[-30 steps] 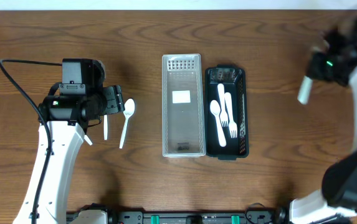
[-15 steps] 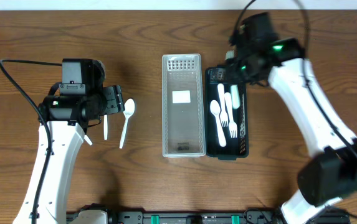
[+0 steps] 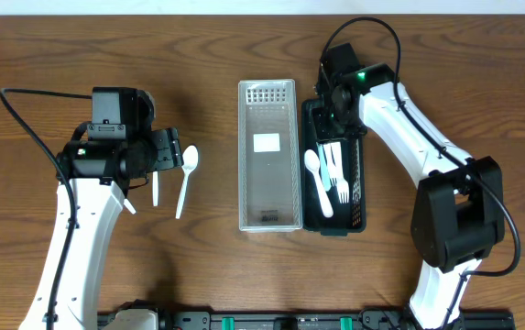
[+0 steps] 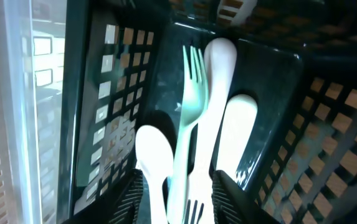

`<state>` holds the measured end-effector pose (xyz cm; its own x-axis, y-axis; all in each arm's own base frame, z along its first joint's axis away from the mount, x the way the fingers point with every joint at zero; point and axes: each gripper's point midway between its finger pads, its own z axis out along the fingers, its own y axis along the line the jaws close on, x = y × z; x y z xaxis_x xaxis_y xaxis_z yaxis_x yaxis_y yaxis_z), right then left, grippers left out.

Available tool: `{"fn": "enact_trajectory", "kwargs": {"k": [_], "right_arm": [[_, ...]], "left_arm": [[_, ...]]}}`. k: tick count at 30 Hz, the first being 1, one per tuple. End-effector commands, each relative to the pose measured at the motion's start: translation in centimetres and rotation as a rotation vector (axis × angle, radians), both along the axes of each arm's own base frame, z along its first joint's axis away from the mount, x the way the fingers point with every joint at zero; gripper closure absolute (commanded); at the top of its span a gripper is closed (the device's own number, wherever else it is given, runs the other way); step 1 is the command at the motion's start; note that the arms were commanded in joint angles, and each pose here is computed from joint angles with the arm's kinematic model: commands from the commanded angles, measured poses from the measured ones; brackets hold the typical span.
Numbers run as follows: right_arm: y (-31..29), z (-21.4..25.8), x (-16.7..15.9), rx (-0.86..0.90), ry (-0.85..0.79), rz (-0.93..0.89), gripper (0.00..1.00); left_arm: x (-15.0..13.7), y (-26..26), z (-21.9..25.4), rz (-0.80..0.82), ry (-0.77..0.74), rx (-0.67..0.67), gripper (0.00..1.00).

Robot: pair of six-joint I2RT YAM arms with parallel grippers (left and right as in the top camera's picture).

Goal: Pack container

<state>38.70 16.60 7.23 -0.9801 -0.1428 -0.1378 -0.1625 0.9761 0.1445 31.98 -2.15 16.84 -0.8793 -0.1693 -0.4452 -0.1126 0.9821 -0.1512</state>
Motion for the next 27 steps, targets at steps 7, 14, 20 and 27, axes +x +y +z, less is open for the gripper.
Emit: {"fn": "enact_trajectory", "kwargs": {"k": [7, 14, 20, 27], "right_arm": [[-2.6, 12.4, 5.7, -0.046, -0.331, -0.028, 0.42], [-11.9, 20.0, 6.9, -0.088, -0.466, -0.190, 0.27], [-19.0, 17.2, 5.3, -0.120, -0.338, -0.333, 0.23], [-21.5, 12.3, 4.2, -0.132, -0.238, -0.385, 0.18]], "left_arm": [[0.2, 0.1, 2.1, -0.042, -0.068, 0.035, 0.25], [0.3, -0.7, 2.6, -0.133, -0.046, 0.081, 0.25], [0.6, -0.4, -1.3, -0.133, 0.093, 0.104, 0.06], [1.6, -0.4, -7.6, -0.148, 0.268, 0.107, 0.01]]}}
